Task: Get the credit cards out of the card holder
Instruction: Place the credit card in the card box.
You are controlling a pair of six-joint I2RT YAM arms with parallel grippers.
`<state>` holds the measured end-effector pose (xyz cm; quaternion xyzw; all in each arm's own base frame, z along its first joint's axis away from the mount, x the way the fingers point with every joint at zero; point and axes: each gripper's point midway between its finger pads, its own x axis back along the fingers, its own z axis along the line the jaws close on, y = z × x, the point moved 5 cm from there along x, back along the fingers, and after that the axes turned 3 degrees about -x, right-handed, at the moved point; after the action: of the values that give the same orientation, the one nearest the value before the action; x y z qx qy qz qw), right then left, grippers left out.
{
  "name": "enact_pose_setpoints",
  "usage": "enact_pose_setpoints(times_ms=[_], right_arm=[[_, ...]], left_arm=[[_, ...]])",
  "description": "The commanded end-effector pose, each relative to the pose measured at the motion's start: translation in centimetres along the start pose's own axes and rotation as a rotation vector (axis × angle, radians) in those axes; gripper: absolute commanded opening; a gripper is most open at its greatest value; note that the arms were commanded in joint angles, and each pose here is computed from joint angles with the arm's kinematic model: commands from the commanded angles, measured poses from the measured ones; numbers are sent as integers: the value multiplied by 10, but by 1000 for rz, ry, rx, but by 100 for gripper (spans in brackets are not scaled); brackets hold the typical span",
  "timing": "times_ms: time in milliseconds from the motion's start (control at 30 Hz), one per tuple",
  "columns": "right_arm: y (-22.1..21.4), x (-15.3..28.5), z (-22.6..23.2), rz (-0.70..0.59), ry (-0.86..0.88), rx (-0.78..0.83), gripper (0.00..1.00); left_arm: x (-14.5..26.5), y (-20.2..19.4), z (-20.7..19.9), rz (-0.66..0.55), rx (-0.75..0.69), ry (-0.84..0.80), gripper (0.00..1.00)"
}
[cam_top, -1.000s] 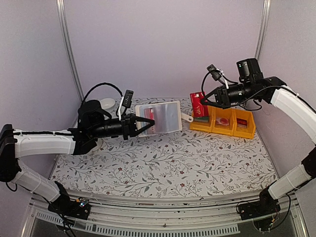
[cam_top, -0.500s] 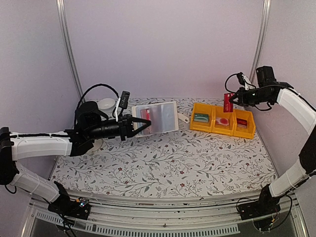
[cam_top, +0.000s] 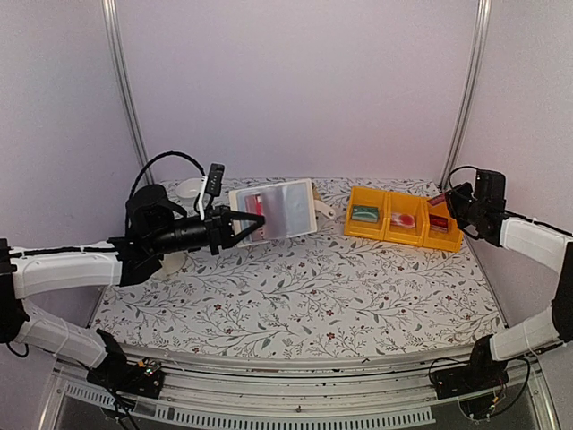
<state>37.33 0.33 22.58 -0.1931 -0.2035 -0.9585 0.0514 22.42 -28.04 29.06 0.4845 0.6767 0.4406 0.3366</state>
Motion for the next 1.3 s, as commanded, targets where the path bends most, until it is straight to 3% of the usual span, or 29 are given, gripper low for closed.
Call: enact_pose_setpoints(times_ms=[0, 267, 600, 1267], right_arm=[[28, -8, -1, -225, 15, -273, 2], [27, -39, -34, -274, -97, -387, 1], [19, -77, -54, -226, -153, -404, 1], [23, -115, -80, -276, -245, -412, 1]], left_arm=[[10, 10, 3, -29, -41, 15, 0], [23, 16, 10, -46, -56, 43, 0], [31, 13, 19, -43, -42, 64, 0], [34, 15, 26, -46, -33, 88, 0]])
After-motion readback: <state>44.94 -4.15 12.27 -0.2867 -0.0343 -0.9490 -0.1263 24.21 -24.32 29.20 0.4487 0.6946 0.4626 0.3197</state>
